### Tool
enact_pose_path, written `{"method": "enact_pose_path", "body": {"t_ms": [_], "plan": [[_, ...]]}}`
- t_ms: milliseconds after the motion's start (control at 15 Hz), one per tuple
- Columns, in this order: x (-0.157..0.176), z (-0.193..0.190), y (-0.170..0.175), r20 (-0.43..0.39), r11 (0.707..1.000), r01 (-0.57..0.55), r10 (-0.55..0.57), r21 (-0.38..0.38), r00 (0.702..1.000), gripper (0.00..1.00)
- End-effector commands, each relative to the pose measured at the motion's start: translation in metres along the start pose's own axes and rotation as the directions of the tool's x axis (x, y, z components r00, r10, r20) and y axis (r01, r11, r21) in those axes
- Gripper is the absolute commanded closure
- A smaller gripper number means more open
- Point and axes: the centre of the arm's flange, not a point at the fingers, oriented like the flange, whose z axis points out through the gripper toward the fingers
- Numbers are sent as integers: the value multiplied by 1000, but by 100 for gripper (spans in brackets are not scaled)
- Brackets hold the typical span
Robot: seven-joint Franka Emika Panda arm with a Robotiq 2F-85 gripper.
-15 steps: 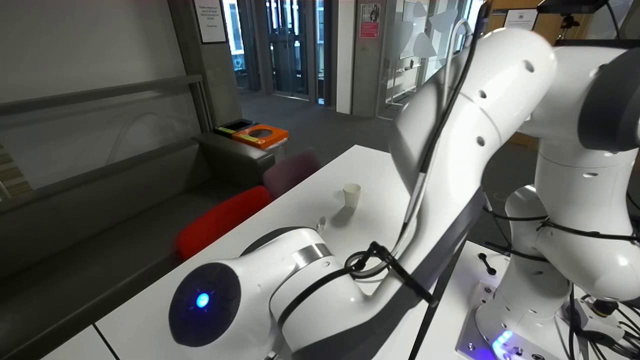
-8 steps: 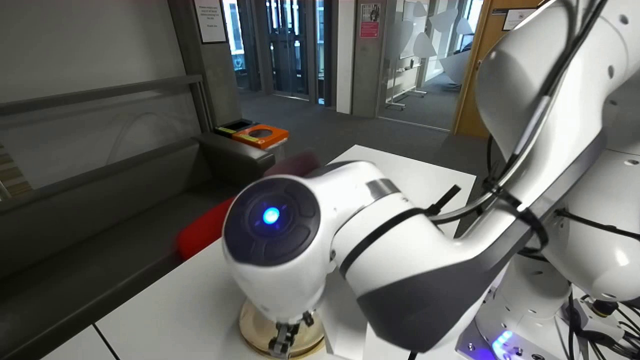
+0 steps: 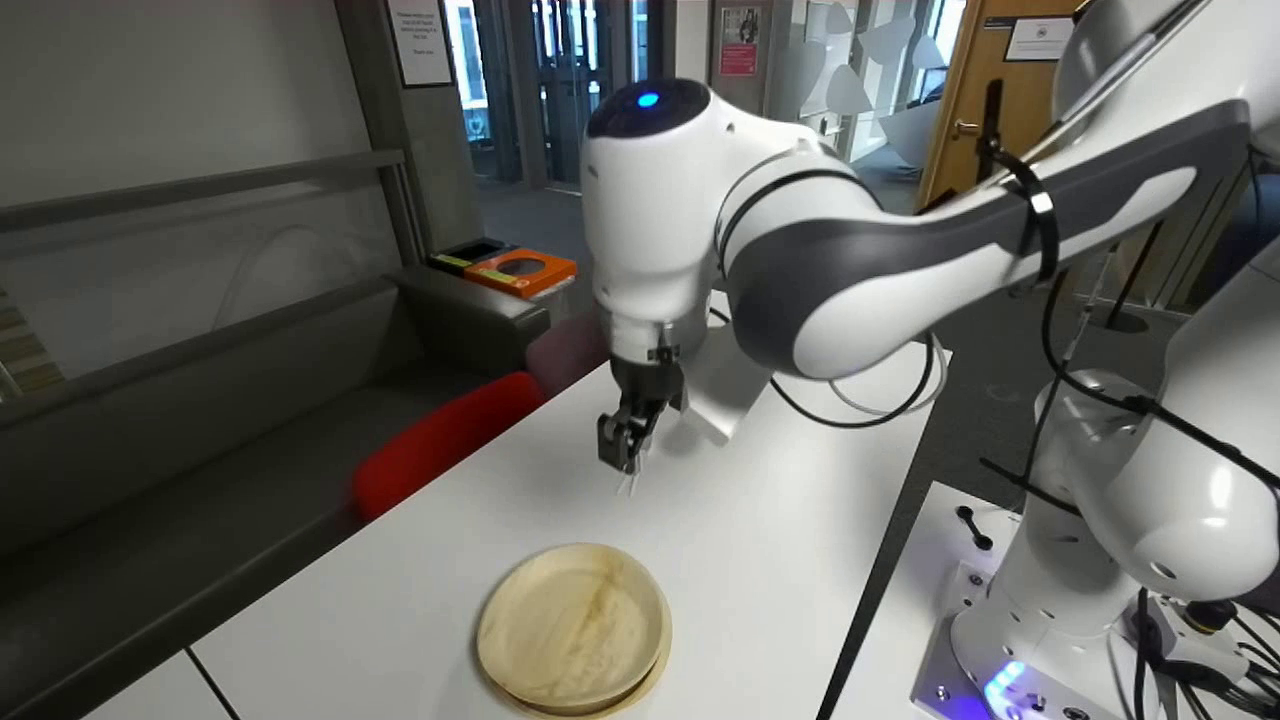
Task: Put the right plate on the left stacked plates
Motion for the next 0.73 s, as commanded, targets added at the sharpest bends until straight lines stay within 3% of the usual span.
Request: {"method": "enact_pose_path", "body": {"t_ms": [0,267,333,667], "plan": [[19,8,86,41,991,-111,108,70,993,0],[38,35,136,106,971,-159,142,178,984,0],[40,23,119,97,979,-165,154,116,983,0],[43,35,131,114,973,-173,156,150,981,0]]}}
